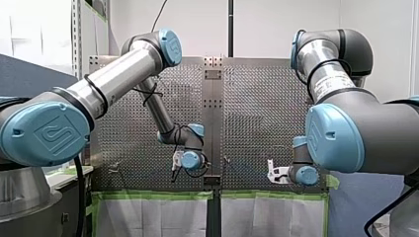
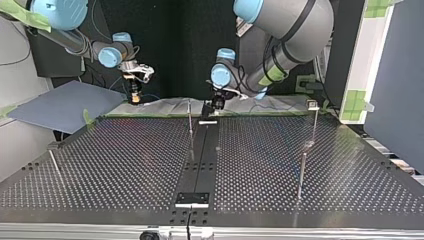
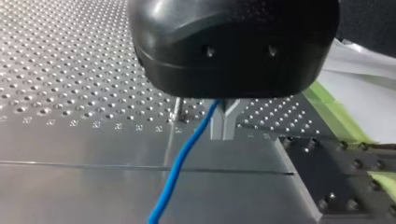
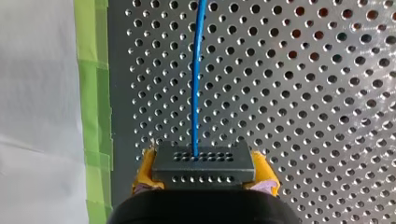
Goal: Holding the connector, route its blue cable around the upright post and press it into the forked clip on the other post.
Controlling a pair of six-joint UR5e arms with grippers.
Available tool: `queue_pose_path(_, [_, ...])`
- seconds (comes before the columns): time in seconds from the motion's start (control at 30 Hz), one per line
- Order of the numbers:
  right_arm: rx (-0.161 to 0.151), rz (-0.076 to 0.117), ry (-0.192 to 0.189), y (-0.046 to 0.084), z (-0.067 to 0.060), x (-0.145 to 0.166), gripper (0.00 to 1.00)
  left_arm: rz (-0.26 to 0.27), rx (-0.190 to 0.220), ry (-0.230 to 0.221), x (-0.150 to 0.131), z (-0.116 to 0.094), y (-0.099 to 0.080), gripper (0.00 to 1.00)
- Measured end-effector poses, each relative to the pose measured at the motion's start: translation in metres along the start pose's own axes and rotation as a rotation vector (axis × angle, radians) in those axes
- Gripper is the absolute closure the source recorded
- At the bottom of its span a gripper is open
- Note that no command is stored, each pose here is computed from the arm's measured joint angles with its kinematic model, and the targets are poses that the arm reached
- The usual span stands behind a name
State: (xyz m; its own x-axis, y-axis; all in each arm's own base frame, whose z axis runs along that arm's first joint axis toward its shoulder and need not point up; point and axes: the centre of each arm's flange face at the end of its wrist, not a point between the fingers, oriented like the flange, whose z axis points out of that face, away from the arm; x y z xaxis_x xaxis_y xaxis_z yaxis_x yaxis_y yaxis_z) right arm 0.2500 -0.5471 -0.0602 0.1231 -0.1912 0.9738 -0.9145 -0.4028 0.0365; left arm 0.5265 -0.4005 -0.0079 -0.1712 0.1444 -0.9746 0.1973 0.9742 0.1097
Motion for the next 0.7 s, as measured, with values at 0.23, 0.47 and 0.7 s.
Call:
queue_pose_path(0.23, [-0.014, 0.0, 0.005, 0.004, 0.004, 0.002, 1.0, -0.002, -0.003, -0.007, -0.004, 0.005, 0.002, 1.0])
queue_pose_path(0.47, [-0.031, 0.0, 0.004, 0.01, 0.011, 0.008, 1.0, -0.005, -0.01, -0.01, -0.012, 0.013, 0.005, 1.0])
queue_pose_path(0.7, [-0.047, -0.002, 0.007, 0.017, 0.018, 0.014, 1.0, -0.006, -0.014, -0.013, -0.019, 0.02, 0.006, 1.0])
